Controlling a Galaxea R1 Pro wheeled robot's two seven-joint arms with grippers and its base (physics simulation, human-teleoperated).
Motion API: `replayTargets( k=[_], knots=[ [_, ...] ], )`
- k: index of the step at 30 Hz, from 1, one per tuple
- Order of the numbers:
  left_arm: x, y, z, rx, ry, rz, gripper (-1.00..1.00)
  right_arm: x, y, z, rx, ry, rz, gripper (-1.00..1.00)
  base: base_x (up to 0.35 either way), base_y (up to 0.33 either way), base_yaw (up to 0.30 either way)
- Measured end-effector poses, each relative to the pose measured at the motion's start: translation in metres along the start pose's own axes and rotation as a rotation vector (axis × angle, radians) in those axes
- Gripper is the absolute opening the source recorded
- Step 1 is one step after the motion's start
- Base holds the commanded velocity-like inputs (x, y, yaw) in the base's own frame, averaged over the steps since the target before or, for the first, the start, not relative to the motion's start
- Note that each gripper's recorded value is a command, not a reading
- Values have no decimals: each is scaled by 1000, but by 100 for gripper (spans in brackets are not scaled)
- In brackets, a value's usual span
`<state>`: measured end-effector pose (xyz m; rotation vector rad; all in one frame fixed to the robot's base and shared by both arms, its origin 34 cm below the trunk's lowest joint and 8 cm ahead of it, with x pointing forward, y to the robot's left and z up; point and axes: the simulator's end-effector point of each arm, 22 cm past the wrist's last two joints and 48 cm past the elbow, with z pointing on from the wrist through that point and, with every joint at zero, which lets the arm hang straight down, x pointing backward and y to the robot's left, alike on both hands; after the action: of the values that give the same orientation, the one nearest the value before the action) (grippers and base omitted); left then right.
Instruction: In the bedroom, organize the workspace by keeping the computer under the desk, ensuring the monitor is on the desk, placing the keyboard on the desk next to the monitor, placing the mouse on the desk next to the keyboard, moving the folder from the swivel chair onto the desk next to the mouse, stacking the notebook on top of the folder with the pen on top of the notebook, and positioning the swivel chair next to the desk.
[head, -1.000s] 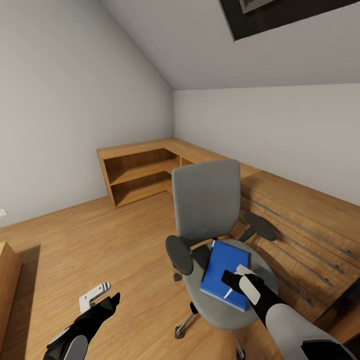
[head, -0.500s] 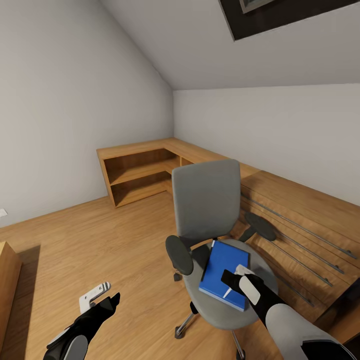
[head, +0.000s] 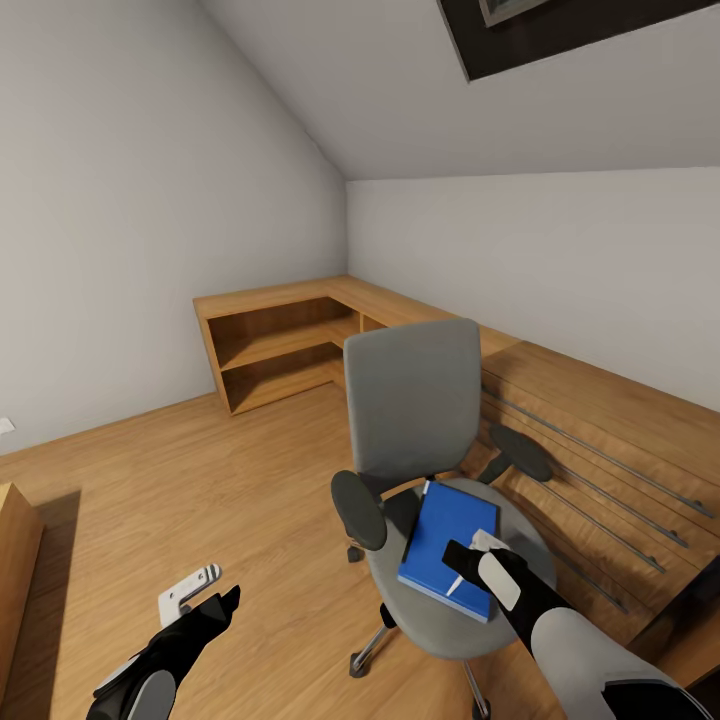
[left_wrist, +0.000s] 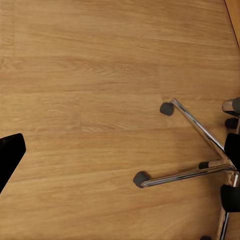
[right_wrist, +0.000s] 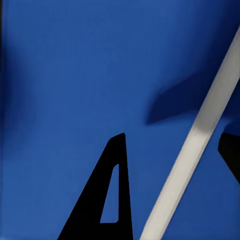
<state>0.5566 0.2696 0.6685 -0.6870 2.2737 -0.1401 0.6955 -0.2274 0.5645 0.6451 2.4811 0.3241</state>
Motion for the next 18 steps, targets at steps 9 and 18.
replayTargets(
  k=[9,18],
  knots=[
    [0,0,0,0,0,0,100,0,-2,1,5,-9,1,-100,0,0,0],
    [0,0,0,1,1,1,100,0,-7,1,23,-11,3,-100,0,0,0]
  ],
)
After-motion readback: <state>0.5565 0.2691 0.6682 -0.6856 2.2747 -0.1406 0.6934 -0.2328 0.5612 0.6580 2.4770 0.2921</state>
